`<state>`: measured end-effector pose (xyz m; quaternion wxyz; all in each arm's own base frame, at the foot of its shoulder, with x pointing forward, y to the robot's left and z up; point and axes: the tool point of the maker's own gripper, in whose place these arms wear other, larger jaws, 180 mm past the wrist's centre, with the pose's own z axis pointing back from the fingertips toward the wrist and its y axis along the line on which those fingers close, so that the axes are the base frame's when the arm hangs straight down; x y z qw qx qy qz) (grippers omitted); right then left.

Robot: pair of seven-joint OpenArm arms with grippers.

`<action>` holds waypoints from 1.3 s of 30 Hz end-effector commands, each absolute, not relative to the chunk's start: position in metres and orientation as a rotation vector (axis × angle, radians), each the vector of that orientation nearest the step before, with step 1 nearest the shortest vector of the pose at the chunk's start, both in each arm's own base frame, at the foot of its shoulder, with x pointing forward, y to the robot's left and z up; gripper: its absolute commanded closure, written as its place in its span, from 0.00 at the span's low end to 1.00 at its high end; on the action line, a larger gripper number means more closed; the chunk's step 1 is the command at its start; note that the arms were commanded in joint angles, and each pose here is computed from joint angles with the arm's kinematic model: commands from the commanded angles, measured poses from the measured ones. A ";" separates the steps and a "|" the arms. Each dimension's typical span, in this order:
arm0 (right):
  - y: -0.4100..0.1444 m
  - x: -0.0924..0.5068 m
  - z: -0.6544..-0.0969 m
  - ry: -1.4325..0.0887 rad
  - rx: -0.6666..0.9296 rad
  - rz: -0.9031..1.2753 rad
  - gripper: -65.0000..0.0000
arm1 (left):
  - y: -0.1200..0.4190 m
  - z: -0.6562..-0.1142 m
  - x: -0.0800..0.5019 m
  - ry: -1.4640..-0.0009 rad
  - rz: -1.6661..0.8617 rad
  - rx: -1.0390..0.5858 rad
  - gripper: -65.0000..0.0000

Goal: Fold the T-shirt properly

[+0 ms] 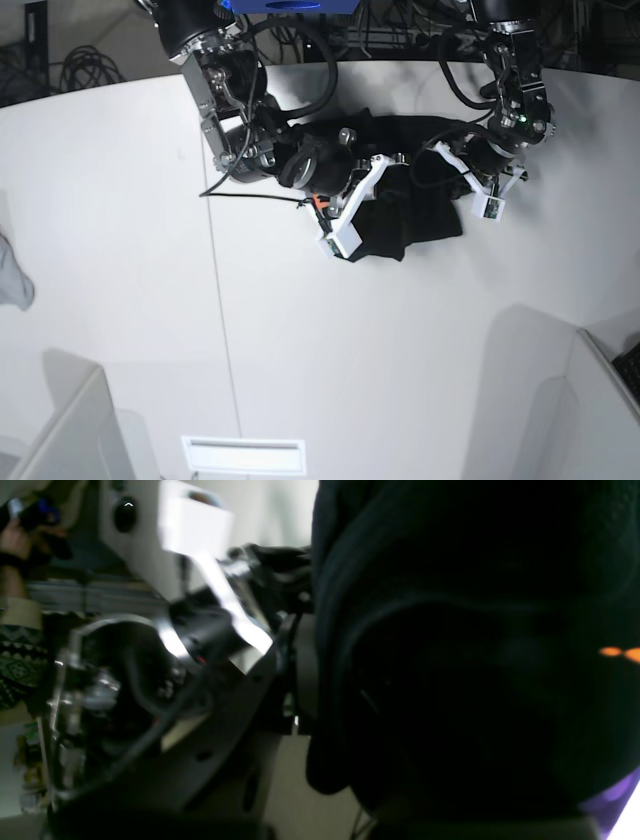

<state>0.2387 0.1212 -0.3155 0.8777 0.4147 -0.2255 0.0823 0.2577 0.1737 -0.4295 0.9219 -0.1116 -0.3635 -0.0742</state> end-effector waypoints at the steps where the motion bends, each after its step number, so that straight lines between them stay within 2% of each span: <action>1: 0.124 0.250 -0.299 -0.531 0.892 0.173 1.00 | 0.174 -0.430 0.257 -0.733 -0.167 -0.223 1.00; 11: 0.095 0.273 -0.302 -0.579 0.839 0.118 1.00 | 0.137 -0.425 0.271 -0.748 -0.231 -0.280 1.00; 16: 0.081 0.282 -0.304 -0.593 0.821 0.077 1.00 | 0.137 -0.420 0.281 -0.770 -0.201 -0.272 1.00; 22: 0.105 0.265 -0.304 -0.557 0.853 0.139 1.00 | 0.137 -0.418 0.282 -0.775 -0.206 -0.267 1.00; 25: 0.112 0.264 -0.319 -0.495 0.844 0.088 1.00 | 0.139 -0.419 0.280 -0.770 -0.209 -0.262 1.00; 34: 0.112 0.276 -0.321 -0.534 0.835 0.049 1.00 | 0.144 -0.415 0.275 -0.777 -0.209 -0.249 1.00; 39: 0.113 0.274 -0.321 -0.527 0.840 0.048 1.00 | 0.172 -0.403 0.272 -0.813 -0.153 -0.197 1.00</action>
